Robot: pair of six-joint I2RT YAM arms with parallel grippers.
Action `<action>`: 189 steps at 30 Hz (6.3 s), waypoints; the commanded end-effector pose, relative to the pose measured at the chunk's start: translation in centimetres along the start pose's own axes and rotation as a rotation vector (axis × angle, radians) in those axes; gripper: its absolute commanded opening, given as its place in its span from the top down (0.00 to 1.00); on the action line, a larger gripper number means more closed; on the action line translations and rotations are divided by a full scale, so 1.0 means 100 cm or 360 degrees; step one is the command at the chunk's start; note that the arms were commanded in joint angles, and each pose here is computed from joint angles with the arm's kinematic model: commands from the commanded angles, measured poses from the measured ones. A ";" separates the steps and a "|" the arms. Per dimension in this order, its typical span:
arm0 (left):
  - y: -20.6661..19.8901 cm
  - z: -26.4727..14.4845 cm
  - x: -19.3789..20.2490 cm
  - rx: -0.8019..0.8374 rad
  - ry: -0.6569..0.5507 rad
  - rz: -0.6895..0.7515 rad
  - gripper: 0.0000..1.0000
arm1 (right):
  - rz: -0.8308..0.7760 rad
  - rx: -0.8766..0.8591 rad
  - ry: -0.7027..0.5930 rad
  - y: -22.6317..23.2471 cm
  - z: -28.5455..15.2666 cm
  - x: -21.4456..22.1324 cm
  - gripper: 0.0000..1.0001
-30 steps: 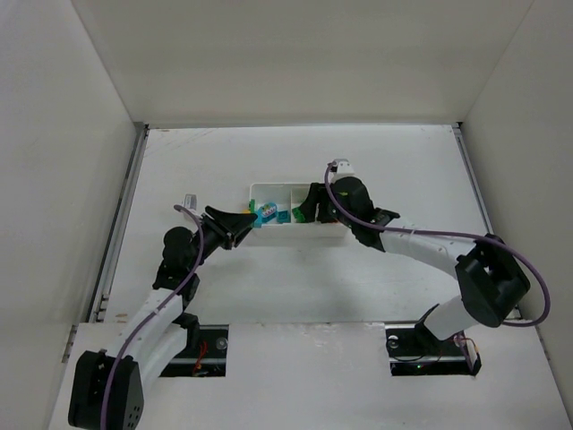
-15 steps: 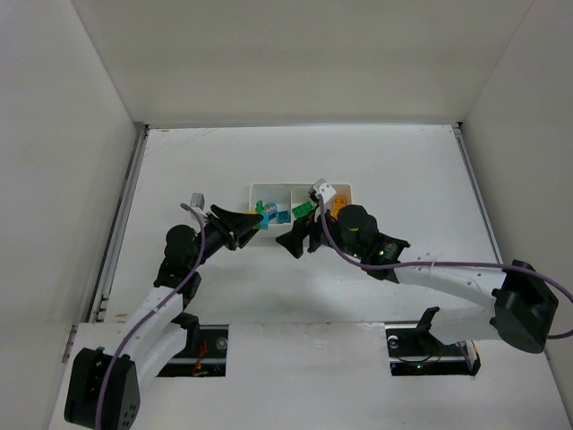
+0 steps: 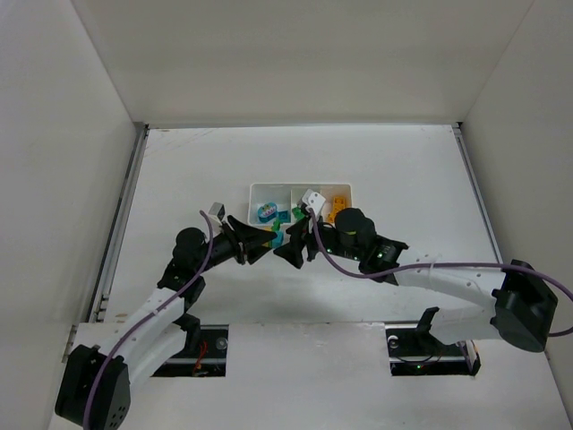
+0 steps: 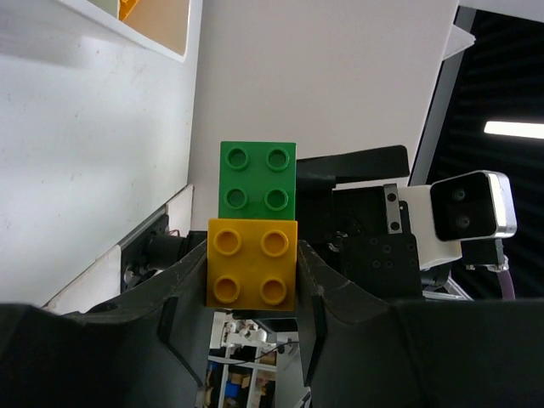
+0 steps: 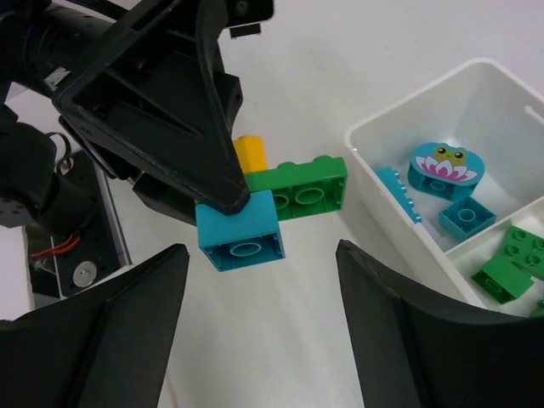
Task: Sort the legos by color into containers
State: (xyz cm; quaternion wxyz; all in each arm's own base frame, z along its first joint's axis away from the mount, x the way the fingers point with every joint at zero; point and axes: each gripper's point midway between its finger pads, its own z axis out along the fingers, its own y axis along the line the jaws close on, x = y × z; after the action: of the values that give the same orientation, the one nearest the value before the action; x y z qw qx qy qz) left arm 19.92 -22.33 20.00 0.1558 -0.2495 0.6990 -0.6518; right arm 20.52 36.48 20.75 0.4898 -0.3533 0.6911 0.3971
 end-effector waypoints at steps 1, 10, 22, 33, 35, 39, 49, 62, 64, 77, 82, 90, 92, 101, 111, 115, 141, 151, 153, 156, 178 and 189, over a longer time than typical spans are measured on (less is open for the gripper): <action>-0.009 -0.003 0.010 0.0058 0.0052 0.0034 0.84 | -0.0071 -0.0101 -0.0111 0.019 -0.002 -0.026 0.28; -0.003 -0.001 0.013 0.0033 0.0053 0.0054 0.84 | -0.0036 -0.0110 -0.0125 0.021 0.000 -0.028 0.48; 0.006 -0.005 -0.006 0.0014 -0.0054 0.0066 0.85 | 0.0017 -0.0088 -0.0151 0.018 -0.008 -0.029 0.63; -0.013 -0.019 -0.051 0.0084 -0.0276 0.0161 0.84 | 0.0039 -0.0025 -0.0144 0.004 -0.013 -0.023 0.64; -0.017 -0.021 -0.055 0.0099 -0.0299 0.0179 0.84 | 0.0048 0.0017 -0.0141 -0.005 -0.006 -0.026 0.64; -0.026 -0.025 -0.053 0.0144 -0.0308 0.0239 0.84 | 0.0045 0.0237 -0.0119 -0.043 0.021 -0.029 0.64; -0.023 -0.031 -0.047 0.0181 -0.0329 0.0309 0.83 | 0.0105 0.0567 -0.0147 -0.107 0.073 -0.037 0.61; -0.018 -0.034 -0.044 0.0238 -0.0344 0.0373 0.83 | 0.0344 0.0719 -0.0250 -0.126 0.058 -0.054 0.25; -0.017 -0.033 -0.042 0.0254 -0.0332 0.0411 0.83 | 0.0475 0.0703 -0.0307 -0.119 0.040 -0.058 0.25; -0.023 -0.021 -0.011 0.0412 -0.0264 0.0708 0.82 | 0.1262 0.0076 -0.0589 -0.040 0.006 -0.077 0.03; -0.029 -0.017 -0.002 0.0438 -0.0229 0.0759 0.82 | 0.1351 -0.0048 -0.0537 -0.026 0.016 -0.067 0.03; -0.033 -0.014 0.006 0.0457 -0.0205 0.0784 0.82 | 0.1399 -0.0244 -0.0495 0.001 0.023 -0.069 0.17; -0.033 -0.013 0.007 0.0459 -0.0202 0.0782 0.82 | 0.1416 -0.0260 -0.0489 0.003 0.026 -0.068 0.22; -0.038 -0.016 0.010 0.0491 -0.0203 0.0791 0.82 | 0.1465 -0.0230 -0.0473 -0.001 0.032 -0.058 0.41; -0.036 -0.014 0.009 0.0481 -0.0213 0.0781 0.76 | 0.1465 -0.0199 -0.0531 -0.005 0.027 -0.060 0.68; -0.038 -0.015 0.004 0.0482 -0.0266 0.0777 0.55 | 0.1458 -0.0175 -0.0521 -0.007 0.027 -0.056 0.70; -0.022 -0.014 -0.005 0.0389 -0.0308 0.0756 0.65 | 0.1493 -0.0087 -0.0527 -0.029 0.020 -0.042 0.70; -0.016 -0.017 -0.024 0.0345 -0.0411 0.0717 0.82 | 0.1492 -0.0041 -0.0544 -0.039 0.009 -0.035 0.70; -0.014 -0.019 -0.030 0.0331 -0.0444 0.0706 0.83 | 0.1490 -0.0018 -0.0552 -0.044 0.003 -0.032 0.70; -0.013 -0.020 -0.037 0.0318 -0.0481 0.0695 0.83 | 0.1480 0.0005 -0.0570 -0.051 -0.005 -0.031 0.70; -0.022 -0.011 -0.050 0.0261 -0.0508 0.0793 0.83 | 0.0775 0.1070 -0.0377 -0.189 -0.006 -0.019 0.66; -0.033 0.004 -0.048 0.0243 -0.0501 0.0855 0.83 | 0.0754 0.1025 -0.0397 -0.182 -0.003 -0.032 0.31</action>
State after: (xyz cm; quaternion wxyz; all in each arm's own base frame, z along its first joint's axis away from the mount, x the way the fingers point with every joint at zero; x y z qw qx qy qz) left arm 23.89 -19.45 19.27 0.4087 -0.1742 0.6803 -0.5830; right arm 36.72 28.16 15.06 0.5070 0.0379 0.8143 0.2801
